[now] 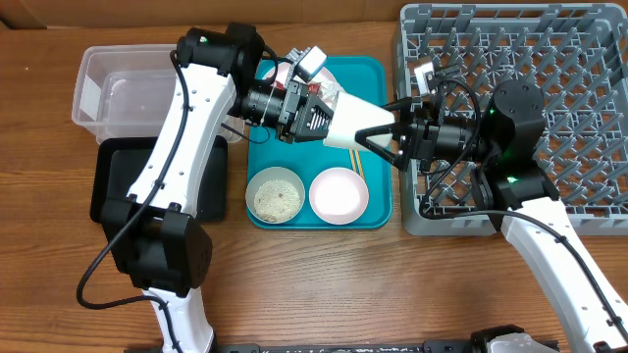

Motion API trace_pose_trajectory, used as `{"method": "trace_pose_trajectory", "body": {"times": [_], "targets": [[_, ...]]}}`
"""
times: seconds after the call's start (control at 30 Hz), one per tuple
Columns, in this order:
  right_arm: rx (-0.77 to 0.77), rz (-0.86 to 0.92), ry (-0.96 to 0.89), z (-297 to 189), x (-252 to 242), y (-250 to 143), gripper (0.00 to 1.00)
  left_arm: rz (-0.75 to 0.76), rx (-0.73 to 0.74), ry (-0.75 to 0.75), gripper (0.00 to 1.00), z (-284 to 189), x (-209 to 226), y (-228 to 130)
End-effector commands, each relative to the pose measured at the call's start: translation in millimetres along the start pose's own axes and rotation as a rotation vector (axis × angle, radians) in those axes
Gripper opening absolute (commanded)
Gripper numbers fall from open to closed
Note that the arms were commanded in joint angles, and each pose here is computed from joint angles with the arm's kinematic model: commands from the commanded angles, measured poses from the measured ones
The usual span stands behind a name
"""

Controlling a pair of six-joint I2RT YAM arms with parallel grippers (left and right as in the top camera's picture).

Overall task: Sort waste into correct bins and load items into the dishwasher
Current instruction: 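Lift the cup with the left gripper and hand it to the right gripper, then place the cup upside down in the rack's front right with right gripper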

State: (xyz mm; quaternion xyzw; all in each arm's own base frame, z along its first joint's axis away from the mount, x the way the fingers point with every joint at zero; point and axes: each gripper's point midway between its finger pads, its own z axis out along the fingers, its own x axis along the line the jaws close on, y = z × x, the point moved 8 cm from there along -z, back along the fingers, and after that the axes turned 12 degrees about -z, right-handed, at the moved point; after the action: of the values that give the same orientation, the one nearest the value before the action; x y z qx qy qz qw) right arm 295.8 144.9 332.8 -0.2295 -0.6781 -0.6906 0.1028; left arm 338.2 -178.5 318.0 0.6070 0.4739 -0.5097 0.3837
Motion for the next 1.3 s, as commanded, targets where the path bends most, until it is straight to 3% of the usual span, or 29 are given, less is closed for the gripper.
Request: {"method": "trace_pose_trajectory", "body": {"times": [0.0,0.13,0.37,0.53,0.9,1.03,1.27], "targets": [[-0.029,-0.011,-0.053,0,-3,8,0.64,0.048,0.011,-0.044,0.04,5,-9,-5],[-0.032,-0.014,-0.057,-2,-4,8,0.62,0.048,0.013,-0.022,0.09,5,-7,-5],[-0.058,0.001,-0.118,-21,-16,12,0.56,0.05,0.007,-0.017,0.38,3,-6,-4],[-0.074,0.098,-0.22,-48,-34,8,0.55,0.051,-0.014,0.062,0.51,-7,3,-1],[-0.05,0.512,-0.588,-118,-67,-39,0.49,0.05,-0.111,0.368,0.56,-33,33,17],[0.092,0.564,-0.814,-122,-60,-50,0.49,0.021,-0.159,0.473,0.57,-39,42,25],[0.353,0.524,-1.192,-124,-29,-34,0.54,-0.019,-0.221,0.644,0.59,-49,55,32]]}}
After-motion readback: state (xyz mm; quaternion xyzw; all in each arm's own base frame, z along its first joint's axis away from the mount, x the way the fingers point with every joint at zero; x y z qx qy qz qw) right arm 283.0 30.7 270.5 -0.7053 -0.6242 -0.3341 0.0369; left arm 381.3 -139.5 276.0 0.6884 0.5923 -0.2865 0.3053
